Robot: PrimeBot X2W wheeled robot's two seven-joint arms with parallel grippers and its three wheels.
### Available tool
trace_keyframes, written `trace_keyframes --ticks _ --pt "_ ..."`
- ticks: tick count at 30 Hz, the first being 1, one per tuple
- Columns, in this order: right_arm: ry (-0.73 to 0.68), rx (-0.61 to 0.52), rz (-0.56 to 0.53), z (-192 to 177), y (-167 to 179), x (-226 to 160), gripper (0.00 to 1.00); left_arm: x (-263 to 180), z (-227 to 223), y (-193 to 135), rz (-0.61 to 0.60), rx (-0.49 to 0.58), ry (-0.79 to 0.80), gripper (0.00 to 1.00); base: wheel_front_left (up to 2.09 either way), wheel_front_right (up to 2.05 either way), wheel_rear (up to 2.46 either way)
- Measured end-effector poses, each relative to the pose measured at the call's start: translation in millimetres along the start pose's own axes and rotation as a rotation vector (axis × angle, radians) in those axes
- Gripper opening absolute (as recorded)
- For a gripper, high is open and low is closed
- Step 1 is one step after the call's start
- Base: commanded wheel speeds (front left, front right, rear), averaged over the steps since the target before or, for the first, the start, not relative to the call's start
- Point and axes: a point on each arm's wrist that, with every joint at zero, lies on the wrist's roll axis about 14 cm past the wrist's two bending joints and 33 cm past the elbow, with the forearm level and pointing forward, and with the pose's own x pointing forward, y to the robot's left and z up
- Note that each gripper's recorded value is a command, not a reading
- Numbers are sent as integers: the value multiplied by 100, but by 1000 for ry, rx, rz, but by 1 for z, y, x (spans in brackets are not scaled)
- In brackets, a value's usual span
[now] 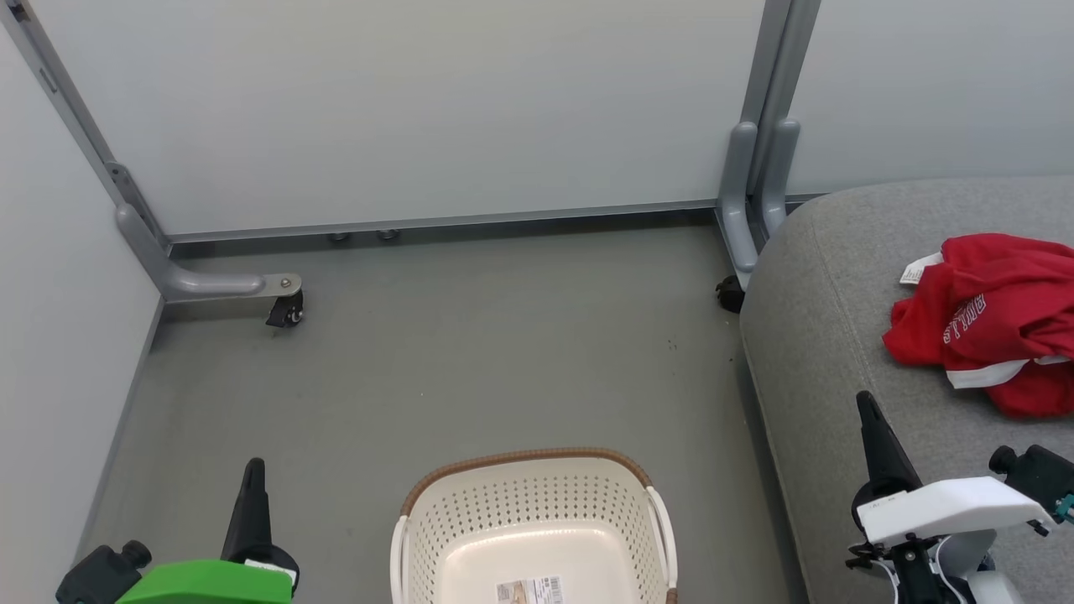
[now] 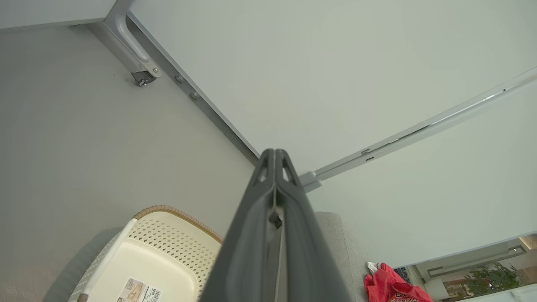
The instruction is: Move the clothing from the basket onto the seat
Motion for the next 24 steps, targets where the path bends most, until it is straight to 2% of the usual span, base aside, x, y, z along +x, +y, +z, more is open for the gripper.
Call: trace_keyframes --ticks 24 --pt "-7 283 -39 6 -10 8 0 17 6 -7 -12 -224 11 0 0 0 0"
